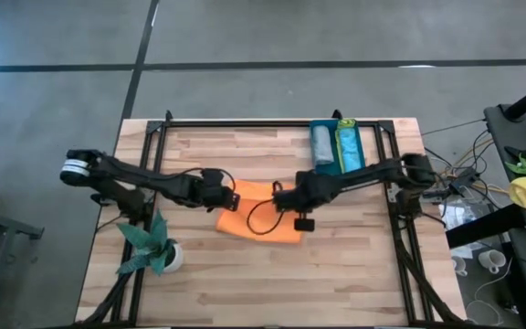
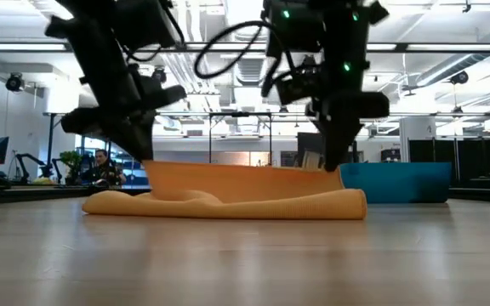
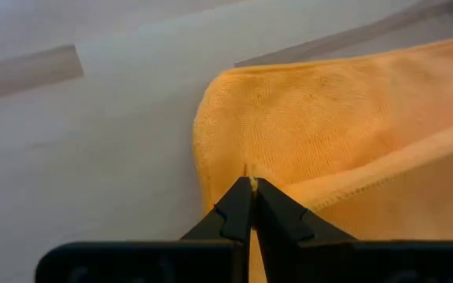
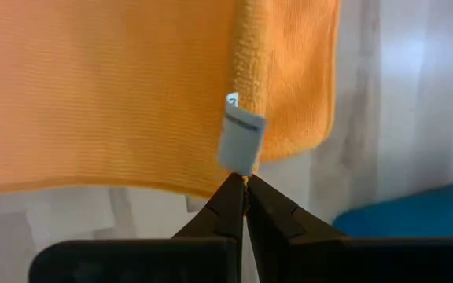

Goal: Roll microfiber towels into tight, uniform cylinder then place into a basket
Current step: Roll the orange towel

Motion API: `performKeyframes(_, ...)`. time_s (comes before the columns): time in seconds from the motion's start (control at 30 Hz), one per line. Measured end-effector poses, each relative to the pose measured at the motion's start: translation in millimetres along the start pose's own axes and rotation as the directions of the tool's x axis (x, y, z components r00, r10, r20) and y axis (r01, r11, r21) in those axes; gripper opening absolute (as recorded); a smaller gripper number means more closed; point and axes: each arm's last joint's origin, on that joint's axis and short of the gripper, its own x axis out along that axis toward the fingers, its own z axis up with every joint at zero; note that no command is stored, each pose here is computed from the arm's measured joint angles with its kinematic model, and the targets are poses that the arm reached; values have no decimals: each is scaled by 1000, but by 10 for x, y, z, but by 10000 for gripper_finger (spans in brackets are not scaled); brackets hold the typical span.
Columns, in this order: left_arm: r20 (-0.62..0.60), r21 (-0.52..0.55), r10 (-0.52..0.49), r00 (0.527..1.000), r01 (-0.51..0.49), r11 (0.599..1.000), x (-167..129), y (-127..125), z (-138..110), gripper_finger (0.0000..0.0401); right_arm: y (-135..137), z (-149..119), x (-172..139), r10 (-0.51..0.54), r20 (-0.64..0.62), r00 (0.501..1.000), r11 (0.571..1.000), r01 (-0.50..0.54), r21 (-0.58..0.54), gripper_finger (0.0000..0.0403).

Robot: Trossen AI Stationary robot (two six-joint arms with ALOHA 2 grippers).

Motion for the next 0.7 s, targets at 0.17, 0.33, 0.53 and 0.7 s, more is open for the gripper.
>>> performKeyframes(0.17,-71,-69,-15,997,10,998,143,-1,87,0,-153,-85,206,65,60,996,998,-63,-27,9)
performKeyframes(0.33,-159,-194,-46,986,14,981,124,29,136,0,-242,-100,291,101,81,992,993,-95,-72,9)
performKeyframes(0.53,-226,-286,-16,974,-51,957,-207,-2,183,0,-265,-104,303,122,87,989,980,-106,-169,9)
performKeyframes(0.7,-175,-320,55,983,-109,941,-97,-7,273,0,-328,-102,393,110,142,984,984,-88,-154,9)
